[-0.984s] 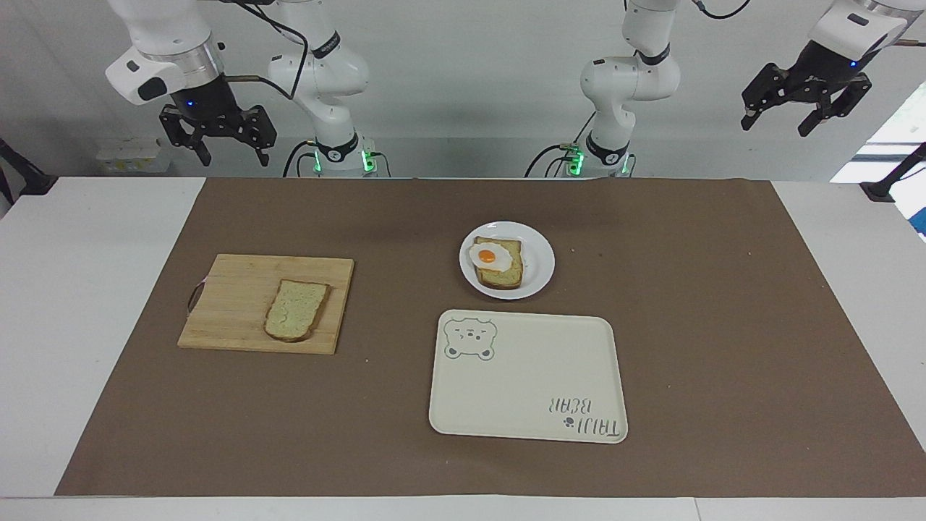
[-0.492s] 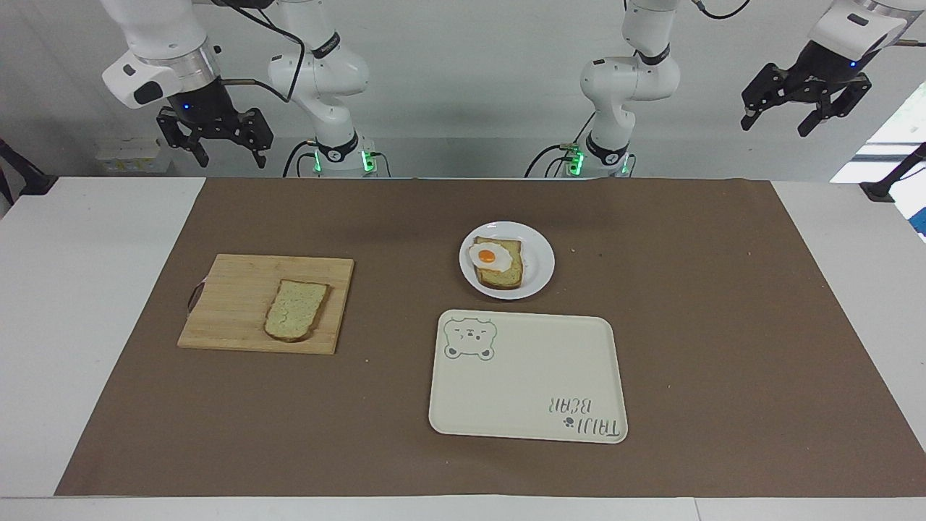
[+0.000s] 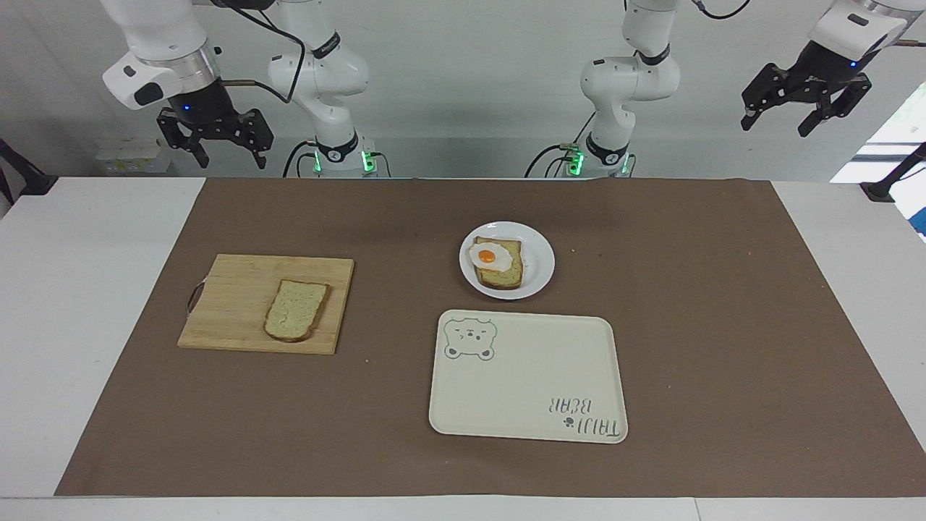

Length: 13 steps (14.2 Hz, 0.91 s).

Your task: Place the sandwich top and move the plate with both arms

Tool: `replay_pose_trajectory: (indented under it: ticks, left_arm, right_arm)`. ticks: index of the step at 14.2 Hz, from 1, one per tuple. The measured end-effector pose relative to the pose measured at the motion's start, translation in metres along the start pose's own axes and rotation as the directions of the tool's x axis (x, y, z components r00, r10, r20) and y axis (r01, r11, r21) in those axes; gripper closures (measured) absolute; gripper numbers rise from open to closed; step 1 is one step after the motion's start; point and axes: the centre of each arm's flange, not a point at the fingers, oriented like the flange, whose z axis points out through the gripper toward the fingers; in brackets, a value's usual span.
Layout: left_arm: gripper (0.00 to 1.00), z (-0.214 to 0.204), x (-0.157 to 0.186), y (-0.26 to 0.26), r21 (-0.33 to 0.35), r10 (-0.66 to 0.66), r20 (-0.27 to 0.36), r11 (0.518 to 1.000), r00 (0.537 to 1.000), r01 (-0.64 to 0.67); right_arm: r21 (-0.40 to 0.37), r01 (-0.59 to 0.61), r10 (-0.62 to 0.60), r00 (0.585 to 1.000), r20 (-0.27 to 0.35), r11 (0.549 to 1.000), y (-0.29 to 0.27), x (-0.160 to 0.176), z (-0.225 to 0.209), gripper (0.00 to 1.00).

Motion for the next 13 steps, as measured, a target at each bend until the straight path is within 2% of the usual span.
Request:
replay_pose_trajectory:
  ticks: [2,5,10,13]
  left_arm:
    - [0.0,0.0,0.0,0.0,0.0,0.0,0.0,1.0,1.0,0.0]
    - [0.0,0.0,0.0,0.0,0.0,0.0,0.0,1.0,1.0,0.0]
    - [0.0,0.0,0.0,0.0,0.0,0.0,0.0,1.0,1.0,0.0]
    - [0.0,0.0,0.0,0.0,0.0,0.0,0.0,1.0,1.0,0.0]
  right_arm:
    - [0.003,0.001,-0.001,1.0,-0.008,1.0,-0.001,0.001,0.0,0.0]
    - [0.034,0.008,-0.005,0.998,-0.063,0.999,-0.006,0.01,0.006,0.0]
    - [0.037,0.006,-0.003,0.995,-0.099,0.999,-0.008,0.028,0.049,0.0]
    - [0.035,-0.004,0.008,0.993,-0.115,0.999,-0.004,0.048,0.089,0.0]
